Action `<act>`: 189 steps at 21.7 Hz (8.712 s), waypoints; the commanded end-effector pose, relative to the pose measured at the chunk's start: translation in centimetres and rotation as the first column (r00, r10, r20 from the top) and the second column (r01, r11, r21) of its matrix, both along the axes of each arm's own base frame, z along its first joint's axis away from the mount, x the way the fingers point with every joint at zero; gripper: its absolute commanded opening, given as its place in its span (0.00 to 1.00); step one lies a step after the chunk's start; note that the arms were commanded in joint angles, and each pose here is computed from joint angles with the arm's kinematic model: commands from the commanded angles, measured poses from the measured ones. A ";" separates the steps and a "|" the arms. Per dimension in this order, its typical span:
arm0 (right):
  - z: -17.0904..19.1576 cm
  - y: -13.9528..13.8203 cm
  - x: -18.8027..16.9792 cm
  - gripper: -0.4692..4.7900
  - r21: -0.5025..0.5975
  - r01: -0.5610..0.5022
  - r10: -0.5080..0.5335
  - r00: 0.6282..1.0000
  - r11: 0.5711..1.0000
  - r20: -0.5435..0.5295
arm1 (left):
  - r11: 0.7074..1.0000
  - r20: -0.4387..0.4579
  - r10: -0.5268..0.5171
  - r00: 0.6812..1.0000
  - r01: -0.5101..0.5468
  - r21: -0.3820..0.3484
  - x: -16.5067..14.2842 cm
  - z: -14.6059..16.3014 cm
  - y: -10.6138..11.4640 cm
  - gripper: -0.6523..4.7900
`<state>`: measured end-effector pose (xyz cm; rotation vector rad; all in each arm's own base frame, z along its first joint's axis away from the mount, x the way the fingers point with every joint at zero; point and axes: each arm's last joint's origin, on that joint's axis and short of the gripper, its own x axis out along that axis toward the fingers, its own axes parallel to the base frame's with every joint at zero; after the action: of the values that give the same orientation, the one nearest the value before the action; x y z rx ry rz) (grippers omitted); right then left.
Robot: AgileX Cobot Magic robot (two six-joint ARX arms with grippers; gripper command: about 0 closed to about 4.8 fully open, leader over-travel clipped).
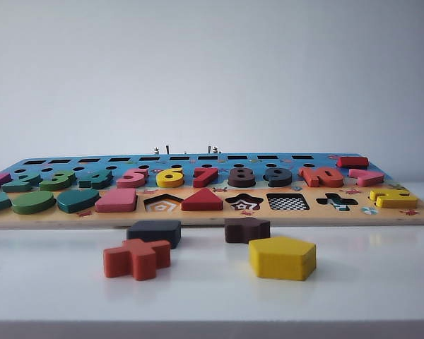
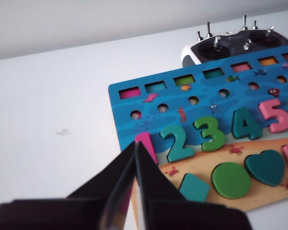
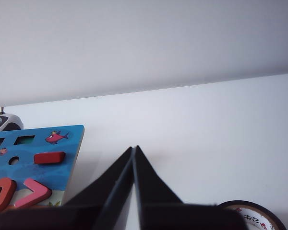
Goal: Insert the cube into the slot.
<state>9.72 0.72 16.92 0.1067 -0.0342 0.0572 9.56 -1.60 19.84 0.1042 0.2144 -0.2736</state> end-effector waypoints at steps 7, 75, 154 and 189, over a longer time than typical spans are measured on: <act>0.1 0.0 0.0 0.08 0.001 0.000 0.000 1.000 1.000 0.013 | 0.971 -0.161 -0.238 0.958 0.233 -0.049 -0.4 4.0 -1.1 0.16; 5.6 22.4 7.3 0.63 -0.256 -0.965 0.590 0.237 0.053 -0.772 | 0.828 -0.535 -0.558 0.634 0.470 -0.307 1.3 10.3 -4.1 0.16; 2.9 24.1 8.2 0.39 -0.247 -0.969 0.581 0.205 0.006 -0.788 | 0.830 -0.537 -0.554 0.636 0.467 -0.304 1.3 10.2 -4.1 0.16; 9.0 16.5 9.5 0.39 -0.535 -0.844 0.391 0.499 0.017 -0.774 | 0.830 -0.537 -0.555 0.636 0.468 -0.304 1.3 10.2 -4.1 0.16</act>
<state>19.20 17.23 25.89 -1.0432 0.5595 1.0298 10.78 -5.70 29.89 -0.0742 0.8338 -0.9033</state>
